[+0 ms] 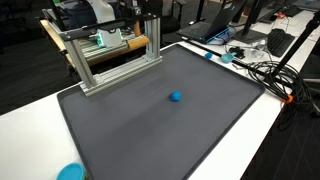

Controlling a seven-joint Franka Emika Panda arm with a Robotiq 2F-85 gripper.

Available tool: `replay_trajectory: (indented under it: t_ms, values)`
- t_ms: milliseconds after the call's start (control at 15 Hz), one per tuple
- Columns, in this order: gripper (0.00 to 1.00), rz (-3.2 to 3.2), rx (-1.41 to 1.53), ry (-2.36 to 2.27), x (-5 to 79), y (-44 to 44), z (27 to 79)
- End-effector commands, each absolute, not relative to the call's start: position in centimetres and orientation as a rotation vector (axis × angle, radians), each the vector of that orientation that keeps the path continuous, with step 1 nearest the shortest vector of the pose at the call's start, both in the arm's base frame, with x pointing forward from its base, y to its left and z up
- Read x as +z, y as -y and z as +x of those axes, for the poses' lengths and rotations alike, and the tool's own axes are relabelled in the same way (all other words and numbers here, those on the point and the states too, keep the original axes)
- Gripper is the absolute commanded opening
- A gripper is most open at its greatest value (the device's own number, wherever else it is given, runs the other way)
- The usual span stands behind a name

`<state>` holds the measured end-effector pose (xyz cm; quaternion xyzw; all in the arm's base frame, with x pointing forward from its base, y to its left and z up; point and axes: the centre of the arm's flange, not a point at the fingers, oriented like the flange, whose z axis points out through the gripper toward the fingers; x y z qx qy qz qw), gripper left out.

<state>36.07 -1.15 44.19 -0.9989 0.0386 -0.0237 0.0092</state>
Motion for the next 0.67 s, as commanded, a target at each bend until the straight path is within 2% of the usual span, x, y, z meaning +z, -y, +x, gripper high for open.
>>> replay_trajectory:
  t_ms: [0, 600]
  values:
    - [1.00, -3.117, -0.078, -0.122, 43.40, 1.18, 36.06]
    - [1.00, -3.112, -0.063, -0.121, 43.33, 0.86, 35.68]
